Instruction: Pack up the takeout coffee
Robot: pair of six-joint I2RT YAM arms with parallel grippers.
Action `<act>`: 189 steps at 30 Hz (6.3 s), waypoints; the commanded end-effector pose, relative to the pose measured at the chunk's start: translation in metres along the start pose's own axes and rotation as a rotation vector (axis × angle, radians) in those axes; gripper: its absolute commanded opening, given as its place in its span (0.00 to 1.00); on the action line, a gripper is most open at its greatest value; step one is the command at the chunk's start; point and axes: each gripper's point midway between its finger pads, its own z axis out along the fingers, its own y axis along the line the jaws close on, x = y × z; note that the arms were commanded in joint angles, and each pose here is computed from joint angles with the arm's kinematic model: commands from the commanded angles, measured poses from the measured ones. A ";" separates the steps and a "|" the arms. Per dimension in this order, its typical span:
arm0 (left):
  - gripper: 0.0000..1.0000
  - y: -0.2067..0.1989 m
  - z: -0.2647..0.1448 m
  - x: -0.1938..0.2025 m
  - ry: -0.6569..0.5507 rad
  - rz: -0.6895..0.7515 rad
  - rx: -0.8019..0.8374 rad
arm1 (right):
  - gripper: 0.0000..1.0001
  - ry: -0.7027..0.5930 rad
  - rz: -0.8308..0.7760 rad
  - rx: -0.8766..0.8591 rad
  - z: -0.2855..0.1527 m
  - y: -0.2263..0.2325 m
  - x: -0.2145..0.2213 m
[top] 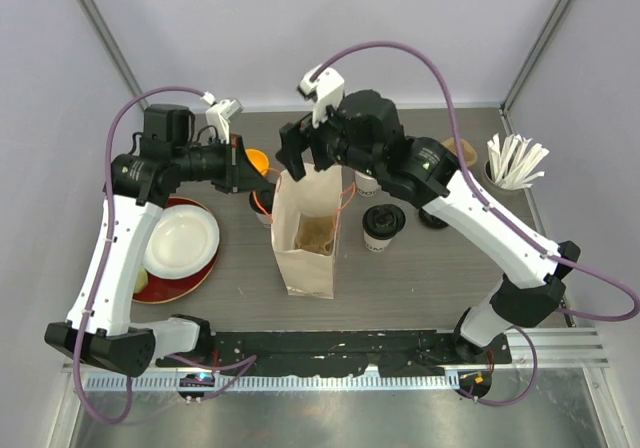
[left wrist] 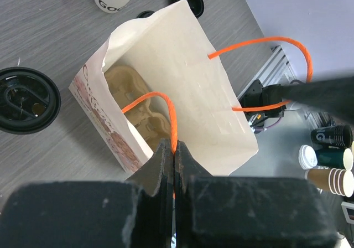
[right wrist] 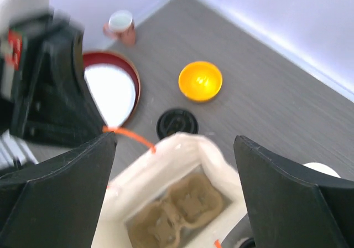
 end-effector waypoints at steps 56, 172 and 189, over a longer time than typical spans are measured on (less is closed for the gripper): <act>0.00 -0.013 -0.014 -0.002 -0.077 0.105 -0.003 | 0.40 0.791 0.559 0.441 -0.060 -0.163 0.273; 0.00 -0.016 -0.018 -0.004 -0.132 0.088 -0.023 | 0.01 1.024 0.226 0.264 0.031 -0.045 0.234; 0.00 -0.018 -0.018 -0.005 -0.132 0.089 -0.016 | 0.38 0.873 0.277 0.258 0.039 -0.041 0.191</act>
